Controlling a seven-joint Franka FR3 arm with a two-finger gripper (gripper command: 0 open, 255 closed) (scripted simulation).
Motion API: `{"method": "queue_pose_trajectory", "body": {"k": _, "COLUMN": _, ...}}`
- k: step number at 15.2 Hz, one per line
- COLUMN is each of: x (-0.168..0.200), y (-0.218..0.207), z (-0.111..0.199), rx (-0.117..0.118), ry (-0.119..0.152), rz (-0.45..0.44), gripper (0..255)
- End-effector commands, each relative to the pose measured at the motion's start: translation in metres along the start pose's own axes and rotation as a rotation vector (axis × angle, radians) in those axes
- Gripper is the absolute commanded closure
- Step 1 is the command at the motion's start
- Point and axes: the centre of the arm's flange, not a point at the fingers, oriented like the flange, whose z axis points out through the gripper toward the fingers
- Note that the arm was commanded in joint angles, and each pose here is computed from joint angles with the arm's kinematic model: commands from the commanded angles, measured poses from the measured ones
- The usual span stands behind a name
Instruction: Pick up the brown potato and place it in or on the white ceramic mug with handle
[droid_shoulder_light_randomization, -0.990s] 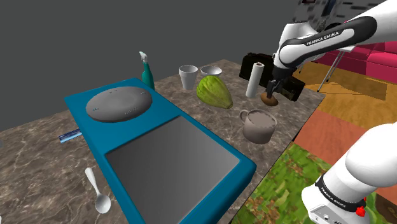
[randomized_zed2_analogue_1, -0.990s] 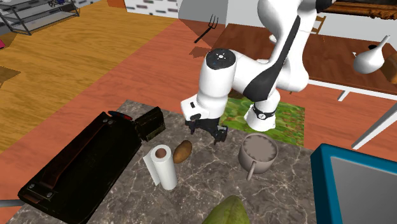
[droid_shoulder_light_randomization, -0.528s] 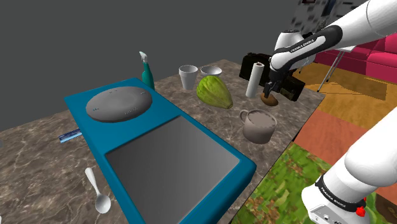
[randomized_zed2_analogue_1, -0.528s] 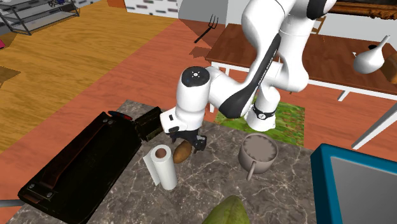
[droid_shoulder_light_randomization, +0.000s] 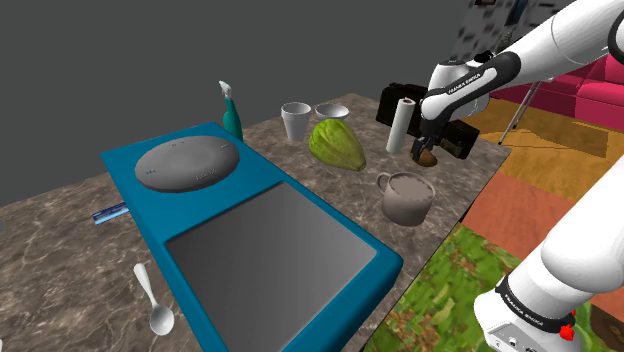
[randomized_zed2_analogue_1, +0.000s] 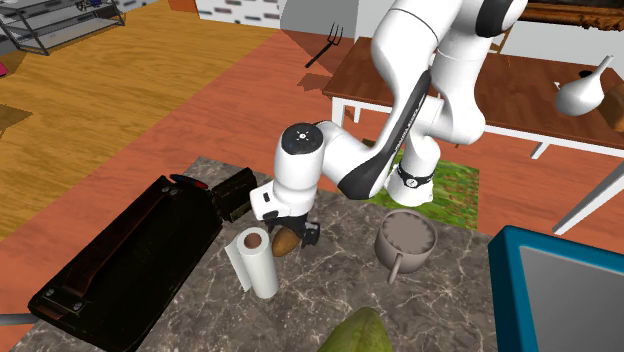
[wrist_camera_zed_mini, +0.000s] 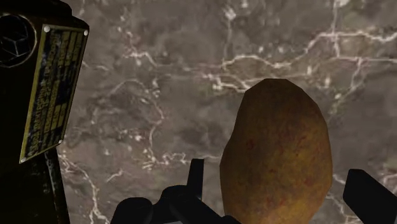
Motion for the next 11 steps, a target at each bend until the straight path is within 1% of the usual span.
{"method": "queue_pose_trajectory", "body": {"k": 1, "x": 0.0003, "y": 0.0000, "z": 0.0025, "rx": 0.000, "ry": 0.000, "rz": 0.000, "gripper": 0}}
{"method": "queue_pose_trajectory", "body": {"k": 6, "x": 0.0003, "y": 0.0000, "z": 0.0025, "rx": 0.000, "ry": 0.000, "rz": 0.000, "gripper": 0}}
{"method": "queue_pose_trajectory", "body": {"k": 7, "x": 0.0003, "y": 0.0000, "z": 0.0025, "rx": 0.000, "ry": 0.000, "rz": 0.000, "gripper": 255}}
{"method": "queue_pose_trajectory", "body": {"k": 11, "x": 0.0003, "y": 0.0000, "z": 0.0024, "rx": 0.000, "ry": 0.000, "rz": 0.000, "gripper": 255}}
